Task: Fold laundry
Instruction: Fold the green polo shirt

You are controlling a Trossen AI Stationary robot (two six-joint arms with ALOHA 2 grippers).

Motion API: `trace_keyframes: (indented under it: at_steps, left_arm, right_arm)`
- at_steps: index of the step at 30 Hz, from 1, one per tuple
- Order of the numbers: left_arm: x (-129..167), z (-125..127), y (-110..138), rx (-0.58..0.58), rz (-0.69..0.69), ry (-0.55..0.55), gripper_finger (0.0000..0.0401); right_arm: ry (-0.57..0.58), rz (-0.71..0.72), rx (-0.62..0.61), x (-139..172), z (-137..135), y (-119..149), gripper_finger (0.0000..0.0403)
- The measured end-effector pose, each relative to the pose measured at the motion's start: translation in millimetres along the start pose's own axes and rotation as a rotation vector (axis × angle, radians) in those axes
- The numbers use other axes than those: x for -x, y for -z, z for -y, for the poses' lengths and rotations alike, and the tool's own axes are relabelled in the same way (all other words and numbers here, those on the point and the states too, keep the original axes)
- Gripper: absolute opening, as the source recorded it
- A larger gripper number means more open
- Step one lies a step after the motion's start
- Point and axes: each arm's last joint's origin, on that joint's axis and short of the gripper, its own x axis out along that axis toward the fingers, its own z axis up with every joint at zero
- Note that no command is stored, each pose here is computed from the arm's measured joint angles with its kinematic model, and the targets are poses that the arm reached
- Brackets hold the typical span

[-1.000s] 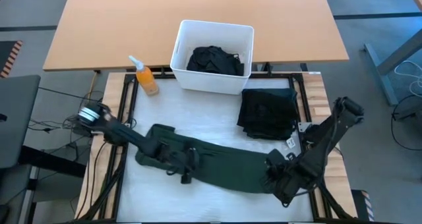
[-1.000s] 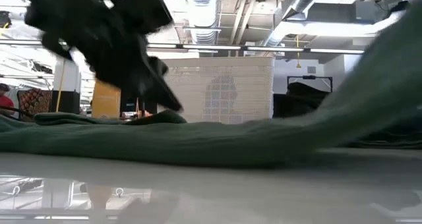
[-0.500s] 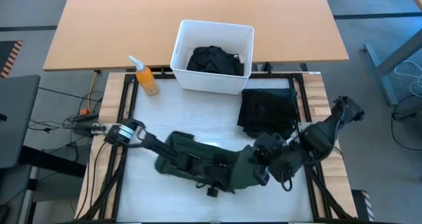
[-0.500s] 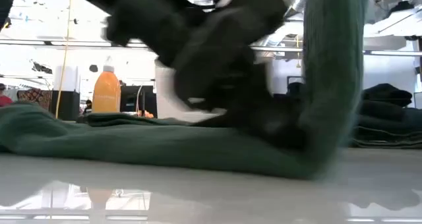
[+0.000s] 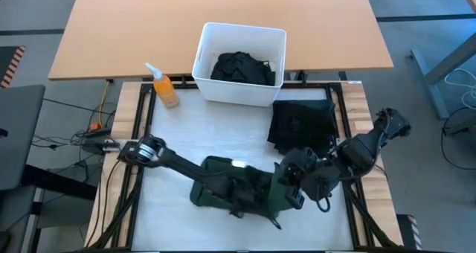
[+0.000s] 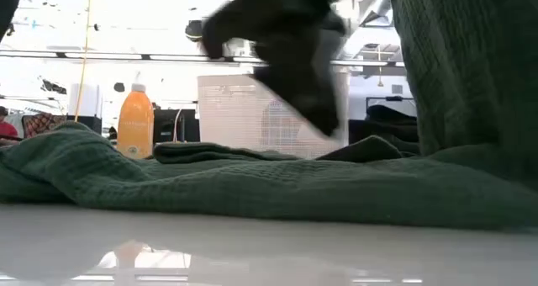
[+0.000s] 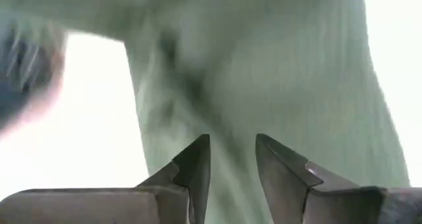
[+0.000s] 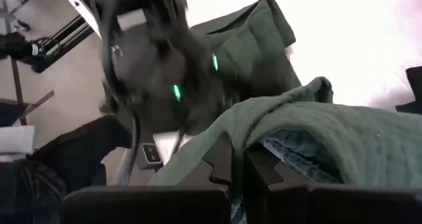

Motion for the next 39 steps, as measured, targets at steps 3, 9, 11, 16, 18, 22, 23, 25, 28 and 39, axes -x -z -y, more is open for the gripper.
trace_keyframes:
  at_steps: [3, 9, 11, 16, 18, 22, 23, 25, 28, 39]
  left_arm:
    - [29.7, 0.2, 17.6, -0.005, -0.157, -0.024, 0.0112]
    - [93.9, 7.7, 65.4, 0.043, -0.237, -0.17, 0.0112]
    - [112.7, 9.3, 92.2, 0.103, -0.221, -0.225, 0.0112]
    - [159.8, 1.6, 164.0, 0.362, -0.109, -0.24, 0.0112]
    - [176.4, -1.0, 187.3, 0.472, -0.029, -0.222, 0.0112]
    - [201.1, -6.1, 222.8, 0.618, 0.131, -0.187, 0.0112]
    - [205.8, -7.1, 230.8, 0.641, 0.163, -0.182, 0.0112]
    - [212.3, -8.6, 243.3, 0.672, 0.215, -0.181, 0.0112]
    - [214.6, -8.2, 257.6, 0.683, 0.247, -0.188, 0.0112]
    - [204.6, -4.1, 269.6, 0.585, 0.21, -0.233, 0.0112]
  right_arm:
    - [0.004, -0.008, 0.036, -3.7, -3.6, 3.3, 0.003]
    - [0.025, -0.015, 0.11, -32.1, -15.4, 4.5, 0.003]
    - [0.027, -0.004, 0.135, -47.0, -19.9, 1.2, 0.003]
    - [0.035, 0.056, 0.188, -91.2, -21.8, -22.8, 0.0031]
    - [0.019, 0.066, 0.207, -111.9, -19.0, -36.6, 0.0031]
    - [-0.066, 0.071, 0.233, -155.4, -12.2, -62.7, 0.0031]
    - [-0.097, 0.069, 0.236, -166.6, -10.7, -67.8, 0.0031]
    - [-0.136, 0.042, 0.234, -190.0, -5.4, -74.2, 0.0031]
    - [-0.198, 0.014, 0.21, -223.5, 2.3, -81.4, 0.0032]
    - [-0.396, 0.129, 0.102, -280.1, 23.6, -114.1, 0.0114]
